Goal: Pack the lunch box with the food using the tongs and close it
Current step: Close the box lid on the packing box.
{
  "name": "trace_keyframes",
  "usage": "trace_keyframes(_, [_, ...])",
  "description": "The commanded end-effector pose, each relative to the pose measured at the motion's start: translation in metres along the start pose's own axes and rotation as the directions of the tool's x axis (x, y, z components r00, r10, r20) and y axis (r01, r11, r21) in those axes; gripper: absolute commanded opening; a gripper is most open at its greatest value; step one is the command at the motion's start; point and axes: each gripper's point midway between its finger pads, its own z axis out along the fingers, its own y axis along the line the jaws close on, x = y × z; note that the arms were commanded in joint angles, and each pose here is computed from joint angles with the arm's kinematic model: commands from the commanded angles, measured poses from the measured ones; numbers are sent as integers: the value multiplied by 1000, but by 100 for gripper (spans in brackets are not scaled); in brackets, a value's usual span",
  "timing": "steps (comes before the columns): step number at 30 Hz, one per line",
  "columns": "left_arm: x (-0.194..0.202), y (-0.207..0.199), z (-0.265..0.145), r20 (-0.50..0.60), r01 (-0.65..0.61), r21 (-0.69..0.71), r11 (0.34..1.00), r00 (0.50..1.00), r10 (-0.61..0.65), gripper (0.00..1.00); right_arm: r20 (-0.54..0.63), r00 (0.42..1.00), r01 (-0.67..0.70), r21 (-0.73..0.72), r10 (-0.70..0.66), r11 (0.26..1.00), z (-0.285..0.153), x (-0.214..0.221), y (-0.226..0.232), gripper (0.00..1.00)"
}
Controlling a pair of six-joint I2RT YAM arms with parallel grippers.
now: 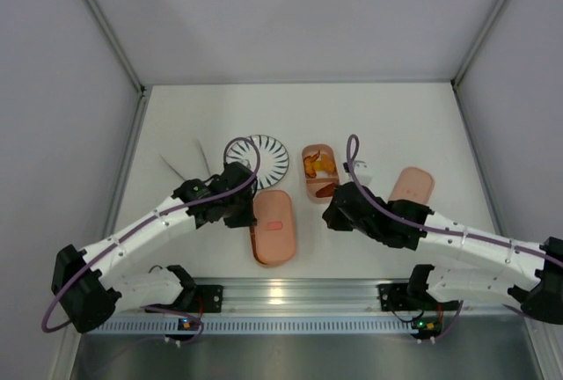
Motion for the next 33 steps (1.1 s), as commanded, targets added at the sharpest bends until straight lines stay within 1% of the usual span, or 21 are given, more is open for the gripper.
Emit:
trace_keyframes(1, [5, 10, 2, -9, 15, -5, 1000, 1000, -15, 0, 18, 1000, -11, -74, 12, 997, 1, -4, 21, 0])
trace_keyframes(4, [7, 17, 9, -22, 36, 2, 999, 999, -36, 0, 12, 1000, -10, -78, 11, 997, 4, -1, 22, 0])
trace_keyframes(14, [1, 23, 21, -15, 68, -1, 998, 998, -68, 0, -3, 1000, -8, -83, 8, 997, 10, 6, 23, 0])
trace_keyframes(21, [-1, 32, 30, -18, 82, -25, 996, 996, -82, 0, -10, 1000, -7, -85, 6, 996, 12, 10, 23, 0])
trace_keyframes(24, [-4, 32, 33, -11, 90, -24, 996, 996, -90, 0, -9, 1000, -5, -85, 4, 996, 13, 9, 23, 0])
trace_keyframes(26, [0, 28, 34, -34, 92, 2, 996, 995, -92, 0, -13, 1000, -4, -87, 3, 996, 13, 11, 23, 0])
trace_keyframes(33, [0, 29, 41, -42, 94, -3, 996, 995, -94, 0, -18, 1000, -3, -85, 1, 996, 15, 14, 21, 0])
